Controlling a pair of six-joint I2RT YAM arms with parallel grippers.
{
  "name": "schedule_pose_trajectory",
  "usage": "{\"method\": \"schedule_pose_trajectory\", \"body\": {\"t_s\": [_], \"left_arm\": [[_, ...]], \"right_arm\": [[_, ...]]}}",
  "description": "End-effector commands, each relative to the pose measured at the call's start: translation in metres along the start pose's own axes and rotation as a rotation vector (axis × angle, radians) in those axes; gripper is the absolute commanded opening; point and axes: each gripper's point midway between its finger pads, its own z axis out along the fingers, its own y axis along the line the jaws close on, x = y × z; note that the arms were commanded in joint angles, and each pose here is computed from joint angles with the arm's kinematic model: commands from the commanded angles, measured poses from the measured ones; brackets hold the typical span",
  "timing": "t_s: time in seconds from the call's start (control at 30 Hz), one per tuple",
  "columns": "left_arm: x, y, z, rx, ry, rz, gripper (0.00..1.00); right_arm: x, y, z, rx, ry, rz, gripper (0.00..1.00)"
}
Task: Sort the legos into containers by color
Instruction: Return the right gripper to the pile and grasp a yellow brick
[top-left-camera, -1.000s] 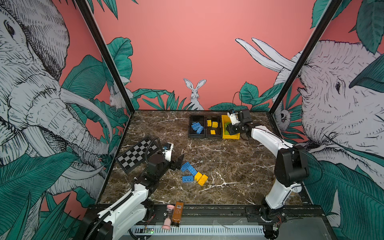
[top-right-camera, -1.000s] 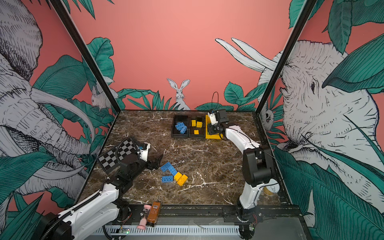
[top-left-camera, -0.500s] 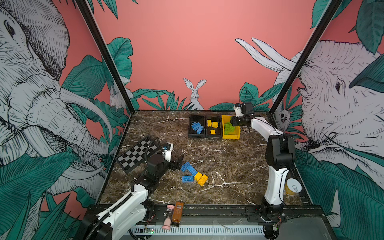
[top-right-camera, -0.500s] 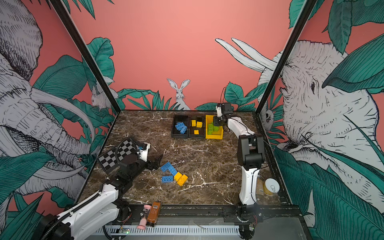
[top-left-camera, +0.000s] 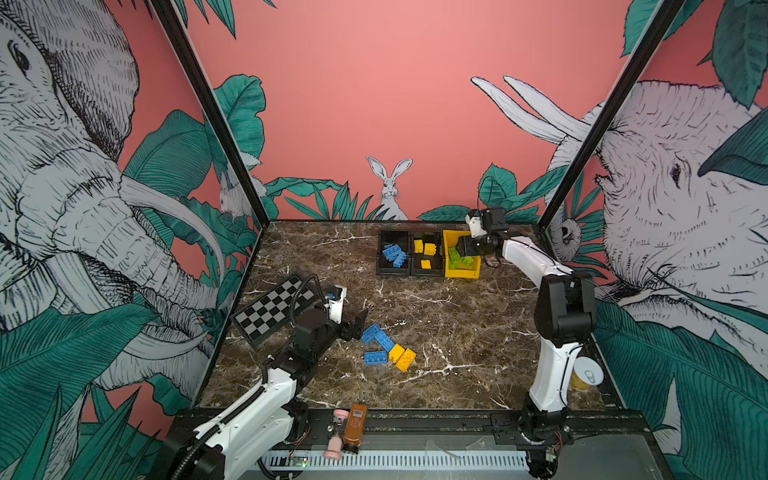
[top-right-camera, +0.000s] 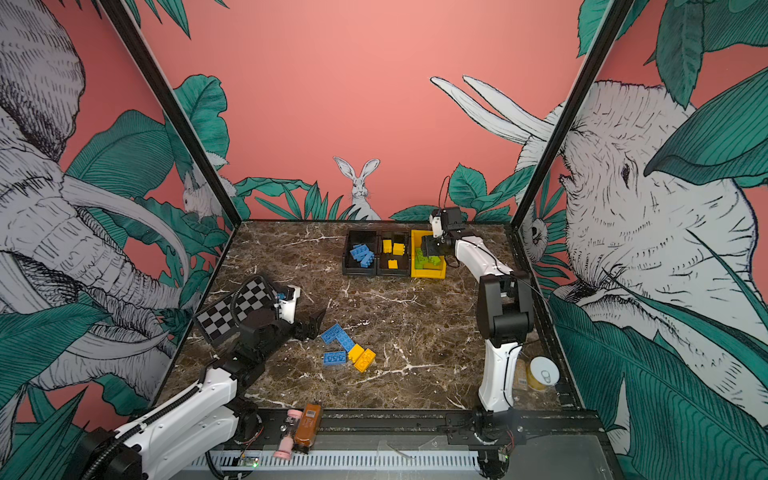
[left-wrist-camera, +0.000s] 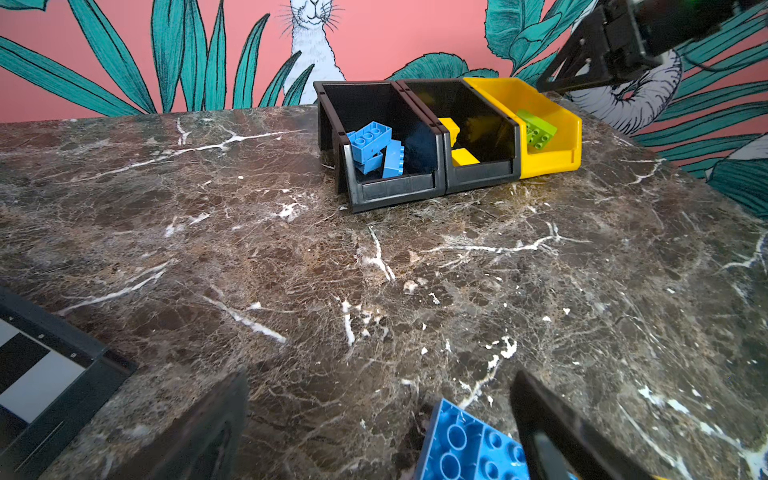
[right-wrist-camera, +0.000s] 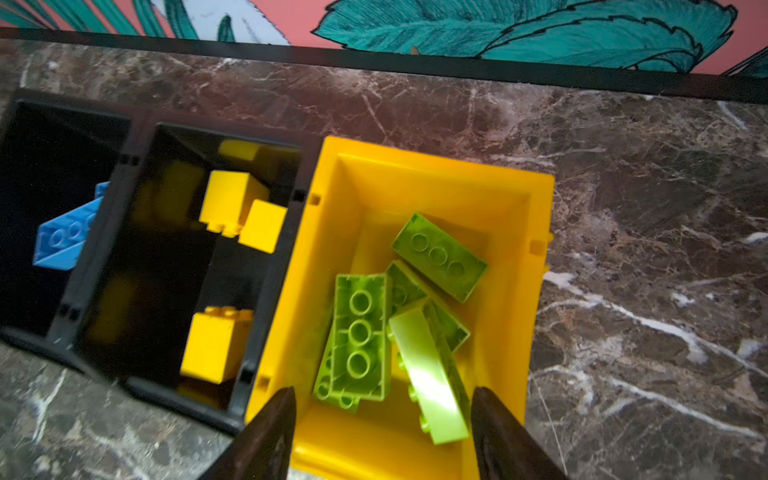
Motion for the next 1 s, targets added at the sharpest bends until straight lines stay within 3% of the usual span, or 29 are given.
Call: {"method": "schedule_pose_trajectory", "body": {"t_s": [0.0,0.27,0.43,0.8,0.97], "left_arm": [[-0.003,0.002,-0.001,-0.014,-0.009,0.006,0.99],[-0.001,0.005,0.0,-0.03,-0.007,0.002,0.99],[-0.003,0.007,-0.002,-0.042,-0.011,0.009,0.99],[-0.002,0.009,-0.003,-0.057,-0.012,0.006,0.99],[-0.004,0.009,-0.004,-0.057,-0.019,0.008,0.99]], "right_arm": [[0.002,0.059,-0.047,-0.086,-0.066,-0.111,0.68],[0.116,0.176,-0.085,-0.246,0.024,-0.259,0.69],[0.171,0.225,-0.092,-0.24,0.13,-0.313,0.69],[0.226,0.288,-0.066,-0.301,0.266,-0.455,0.71],[0.237,0.293,-0.057,-0.292,0.303,-0.498,0.71]]}}
